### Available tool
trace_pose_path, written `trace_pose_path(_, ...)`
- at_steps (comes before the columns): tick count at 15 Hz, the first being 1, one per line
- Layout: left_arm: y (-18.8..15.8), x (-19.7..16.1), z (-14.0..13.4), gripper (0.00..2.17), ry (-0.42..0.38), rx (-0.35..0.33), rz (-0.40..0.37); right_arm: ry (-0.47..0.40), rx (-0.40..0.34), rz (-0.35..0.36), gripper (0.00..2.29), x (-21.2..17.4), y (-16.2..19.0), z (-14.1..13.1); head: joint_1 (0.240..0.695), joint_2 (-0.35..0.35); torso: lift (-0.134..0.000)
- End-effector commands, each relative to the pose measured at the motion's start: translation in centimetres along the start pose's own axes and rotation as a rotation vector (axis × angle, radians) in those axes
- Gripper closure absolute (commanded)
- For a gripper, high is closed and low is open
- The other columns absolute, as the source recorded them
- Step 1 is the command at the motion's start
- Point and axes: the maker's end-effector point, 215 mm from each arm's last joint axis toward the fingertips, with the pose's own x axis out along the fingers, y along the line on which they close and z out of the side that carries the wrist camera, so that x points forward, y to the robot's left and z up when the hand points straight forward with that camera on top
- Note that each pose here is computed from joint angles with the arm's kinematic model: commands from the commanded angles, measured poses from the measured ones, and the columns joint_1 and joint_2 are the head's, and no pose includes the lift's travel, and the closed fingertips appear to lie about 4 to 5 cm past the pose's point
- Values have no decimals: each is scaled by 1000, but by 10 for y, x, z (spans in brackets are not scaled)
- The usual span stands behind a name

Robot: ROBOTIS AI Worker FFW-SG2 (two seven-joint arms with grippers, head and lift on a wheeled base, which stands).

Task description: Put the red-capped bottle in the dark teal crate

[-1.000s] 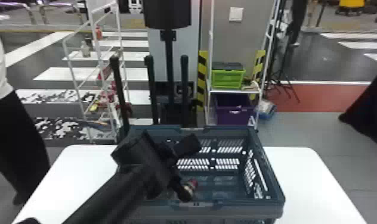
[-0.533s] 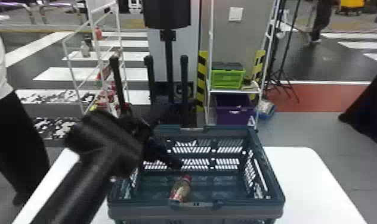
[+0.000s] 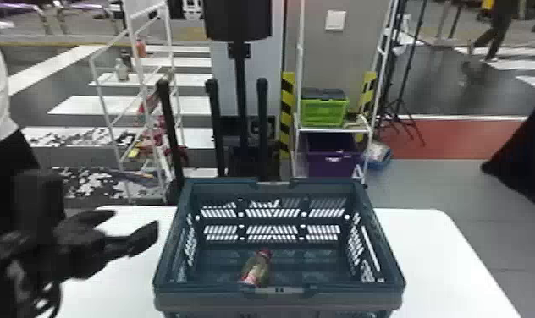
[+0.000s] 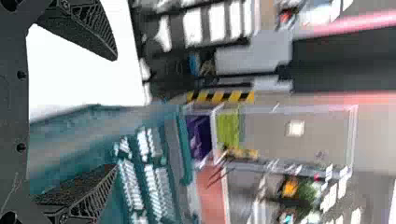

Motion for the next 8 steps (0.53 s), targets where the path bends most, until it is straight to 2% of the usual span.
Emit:
trace_pose_path(1, 13, -57, -4, 76, -174, 50, 102, 6, 0, 0, 154, 3, -1, -3, 499, 0, 0)
trace_pose_path(4, 8, -112, -32, 70, -313, 64, 201, 8, -3, 4, 154, 4, -1, -3, 499, 0, 0)
trace_pose_path(6, 1, -135, -69, 70, -340, 14, 261, 5, -1, 2, 154, 5, -1, -2, 499, 0, 0)
trace_pose_path(8, -14, -139, -106, 70, -321, -9, 274, 2, -3, 4, 154, 6, -1, -1, 499, 0, 0)
